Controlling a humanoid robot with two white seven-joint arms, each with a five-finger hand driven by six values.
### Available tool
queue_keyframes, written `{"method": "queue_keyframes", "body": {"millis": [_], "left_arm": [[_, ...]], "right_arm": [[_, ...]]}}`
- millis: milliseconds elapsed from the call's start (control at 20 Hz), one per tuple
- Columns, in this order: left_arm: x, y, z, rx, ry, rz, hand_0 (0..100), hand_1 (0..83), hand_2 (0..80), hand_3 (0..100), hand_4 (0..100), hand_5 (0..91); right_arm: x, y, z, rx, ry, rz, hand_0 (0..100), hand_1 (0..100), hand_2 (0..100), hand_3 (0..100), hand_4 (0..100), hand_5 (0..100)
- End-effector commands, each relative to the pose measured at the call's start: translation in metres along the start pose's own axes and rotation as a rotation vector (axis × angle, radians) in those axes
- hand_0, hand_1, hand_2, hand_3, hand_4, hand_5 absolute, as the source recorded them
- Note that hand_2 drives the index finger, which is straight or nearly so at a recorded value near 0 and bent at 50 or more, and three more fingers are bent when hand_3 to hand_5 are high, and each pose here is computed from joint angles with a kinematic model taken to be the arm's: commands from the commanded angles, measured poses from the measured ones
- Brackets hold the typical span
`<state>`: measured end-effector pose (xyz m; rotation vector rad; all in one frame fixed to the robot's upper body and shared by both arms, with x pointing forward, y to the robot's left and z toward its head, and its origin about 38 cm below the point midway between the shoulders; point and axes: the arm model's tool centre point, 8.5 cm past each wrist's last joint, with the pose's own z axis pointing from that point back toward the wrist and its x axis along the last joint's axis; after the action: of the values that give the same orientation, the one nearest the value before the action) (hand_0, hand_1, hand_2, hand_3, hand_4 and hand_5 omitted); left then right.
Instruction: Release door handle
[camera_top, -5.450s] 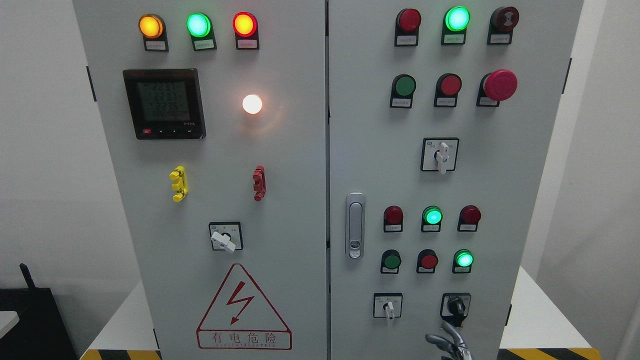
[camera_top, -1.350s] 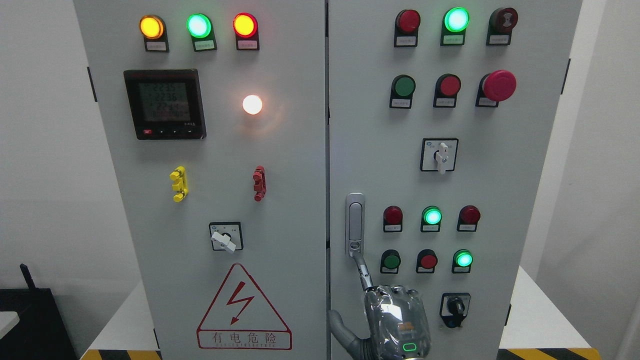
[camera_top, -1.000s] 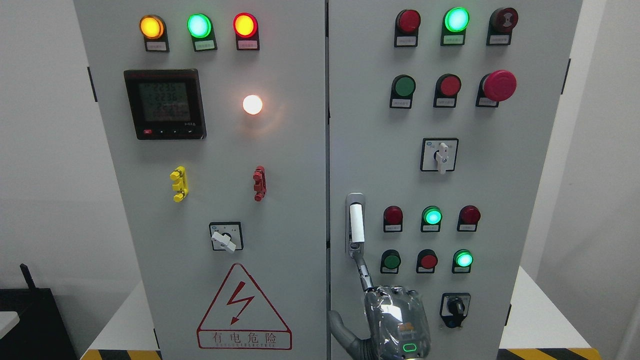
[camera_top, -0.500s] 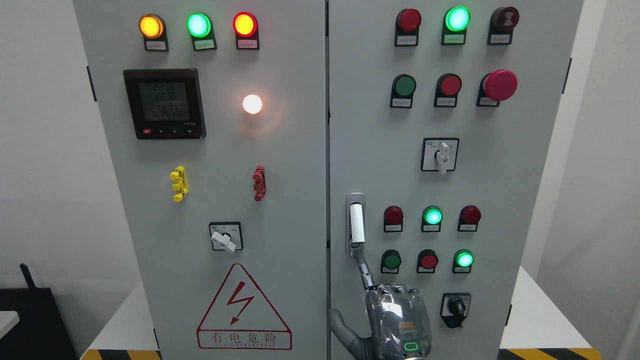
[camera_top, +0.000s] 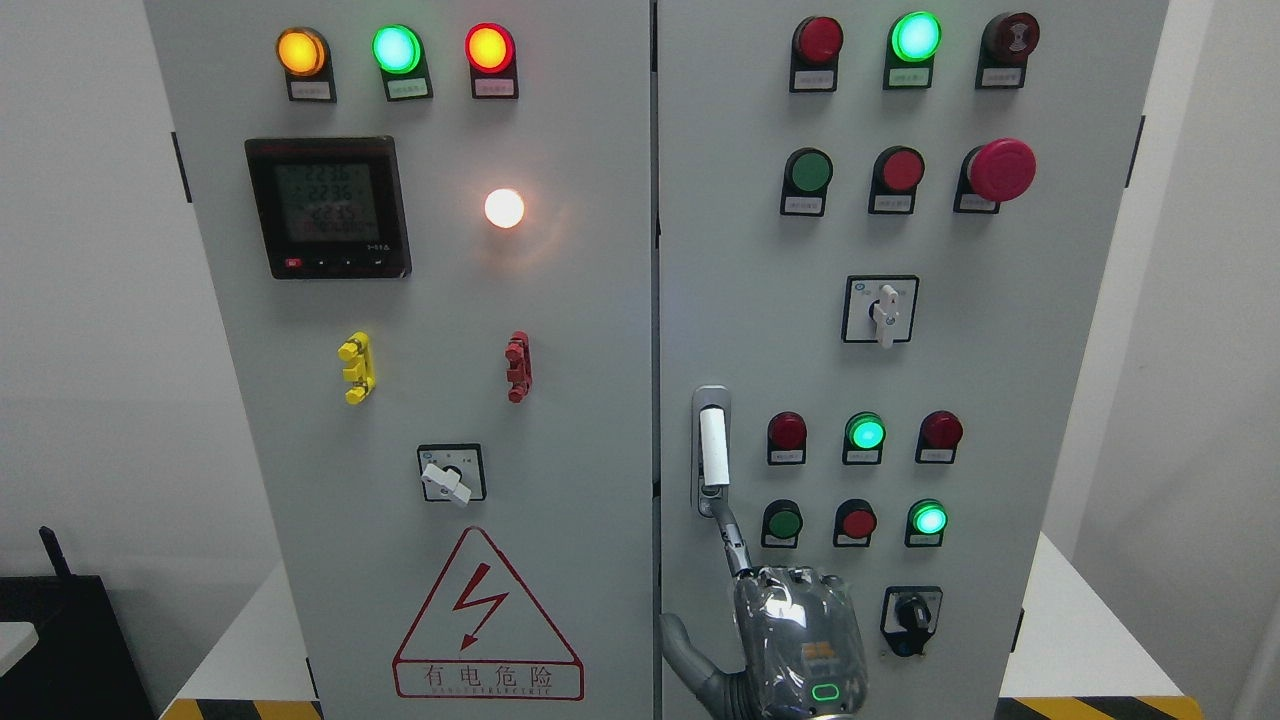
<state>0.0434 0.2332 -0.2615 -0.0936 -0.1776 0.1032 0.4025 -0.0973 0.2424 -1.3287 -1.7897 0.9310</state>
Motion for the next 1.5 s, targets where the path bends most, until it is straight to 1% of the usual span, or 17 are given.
{"method": "queue_keyframes", "body": {"millis": [0, 50, 150, 200, 250, 300, 350, 400, 450, 500, 600, 650, 700, 750, 900, 1050, 1450], "left_arm": [[-0.006, 0.001, 0.001, 0.003, 0.015, 0.013, 12, 38.9, 0.0, 0, 0, 0.0], [-0.006, 0.001, 0.001, 0.003, 0.015, 0.013, 12, 38.9, 0.0, 0, 0, 0.0], [-0.006, 0.001, 0.001, 0.003, 0.015, 0.013, 12, 38.9, 0.0, 0, 0, 0.0], [-0.005, 0.001, 0.001, 0.003, 0.014, 0.013, 12, 38.9, 0.0, 0, 0, 0.0], [-0.006, 0.001, 0.001, 0.003, 0.015, 0.013, 12, 38.9, 0.0, 0, 0, 0.0], [-0.006, 0.001, 0.001, 0.003, 0.015, 0.013, 12, 38.9, 0.0, 0, 0, 0.0], [-0.006, 0.001, 0.001, 0.003, 0.015, 0.013, 12, 38.9, 0.0, 0, 0, 0.0], [-0.006, 0.001, 0.001, 0.003, 0.015, 0.013, 12, 38.9, 0.0, 0, 0, 0.0], [-0.005, 0.001, 0.001, 0.003, 0.014, 0.013, 12, 38.9, 0.0, 0, 0, 0.0], [-0.006, 0.001, 0.001, 0.003, 0.015, 0.013, 12, 38.9, 0.0, 0, 0, 0.0], [-0.006, 0.001, 0.001, 0.003, 0.015, 0.013, 12, 38.9, 0.0, 0, 0, 0.0], [-0.006, 0.001, 0.001, 0.003, 0.015, 0.013, 12, 38.9, 0.0, 0, 0, 0.0], [-0.006, 0.001, 0.001, 0.003, 0.015, 0.013, 12, 38.9, 0.0, 0, 0, 0.0], [-0.006, 0.001, 0.001, 0.003, 0.015, 0.013, 12, 38.9, 0.0, 0, 0, 0.0], [-0.006, 0.001, 0.001, 0.003, 0.015, 0.013, 12, 38.9, 0.0, 0, 0, 0.0], [-0.006, 0.001, 0.001, 0.003, 0.015, 0.013, 12, 38.9, 0.0, 0, 0, 0.0], [-0.006, 0.001, 0.001, 0.003, 0.015, 0.013, 12, 38.9, 0.0, 0, 0, 0.0]], "right_arm": [[0.001, -0.010, 0.011, -0.026, -0.004, -0.019, 29, 22, 0, 100, 100, 100], [0.001, -0.011, 0.018, -0.024, -0.001, -0.024, 30, 22, 0, 100, 100, 100], [0.001, -0.010, 0.040, -0.010, -0.015, -0.076, 39, 22, 0, 100, 99, 98], [0.001, -0.012, 0.043, -0.026, -0.023, -0.109, 42, 21, 0, 100, 93, 96], [-0.002, -0.014, 0.042, -0.050, -0.015, -0.132, 44, 20, 6, 87, 82, 87], [-0.007, -0.018, 0.040, -0.074, -0.001, -0.153, 45, 21, 21, 74, 67, 72], [-0.013, -0.022, 0.035, -0.093, 0.009, -0.163, 44, 21, 25, 71, 63, 69], [-0.014, -0.031, 0.025, -0.125, 0.007, -0.167, 43, 23, 42, 66, 57, 63], [-0.014, -0.037, 0.019, -0.145, 0.002, -0.166, 41, 25, 51, 67, 56, 61], [-0.014, -0.041, 0.013, -0.158, -0.002, -0.163, 40, 25, 55, 70, 56, 60], [-0.012, -0.047, 0.003, -0.172, -0.010, -0.158, 41, 21, 74, 85, 66, 64], [-0.012, -0.046, 0.000, -0.158, -0.010, -0.155, 42, 18, 82, 94, 73, 69], [-0.011, -0.044, -0.001, -0.129, -0.011, -0.153, 44, 12, 91, 100, 81, 79], [-0.011, -0.042, -0.002, -0.105, -0.010, -0.149, 42, 8, 95, 100, 86, 84], [-0.012, -0.042, -0.004, -0.092, 0.011, -0.147, 36, 3, 97, 100, 90, 89], [-0.013, -0.044, -0.010, -0.085, 0.026, -0.145, 35, 0, 99, 100, 97, 91], [-0.013, -0.043, -0.029, -0.058, 0.050, -0.131, 34, 0, 99, 100, 98, 92]]}}
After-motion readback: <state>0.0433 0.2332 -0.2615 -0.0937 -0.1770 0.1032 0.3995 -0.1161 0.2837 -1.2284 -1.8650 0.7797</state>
